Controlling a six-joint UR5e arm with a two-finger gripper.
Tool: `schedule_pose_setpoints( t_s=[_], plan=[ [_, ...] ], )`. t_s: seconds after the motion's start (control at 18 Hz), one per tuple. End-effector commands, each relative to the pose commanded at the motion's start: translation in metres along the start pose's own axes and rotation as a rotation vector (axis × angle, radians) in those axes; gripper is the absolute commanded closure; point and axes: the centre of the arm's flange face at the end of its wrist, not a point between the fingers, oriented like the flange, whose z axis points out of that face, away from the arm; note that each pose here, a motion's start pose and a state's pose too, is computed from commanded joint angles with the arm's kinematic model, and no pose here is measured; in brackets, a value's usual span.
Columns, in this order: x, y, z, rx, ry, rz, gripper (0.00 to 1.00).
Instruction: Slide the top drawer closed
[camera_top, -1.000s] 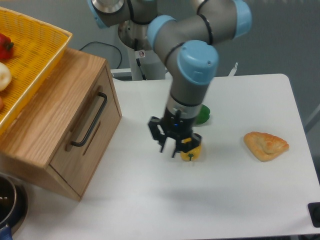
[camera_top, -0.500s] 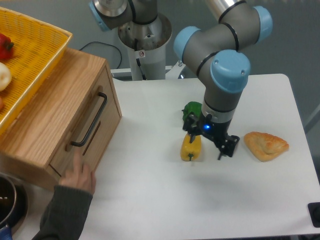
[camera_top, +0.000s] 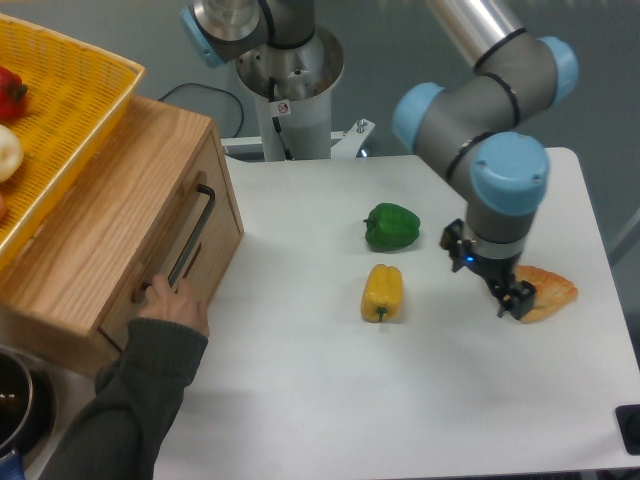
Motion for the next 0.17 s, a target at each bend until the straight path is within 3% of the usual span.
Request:
schedule_pose_setpoints(
  t_s=[0.17],
  plan=[
    [-0.0006,0.0056,0.0007,0.019,0.0,-0.012,0.0]
  ],
)
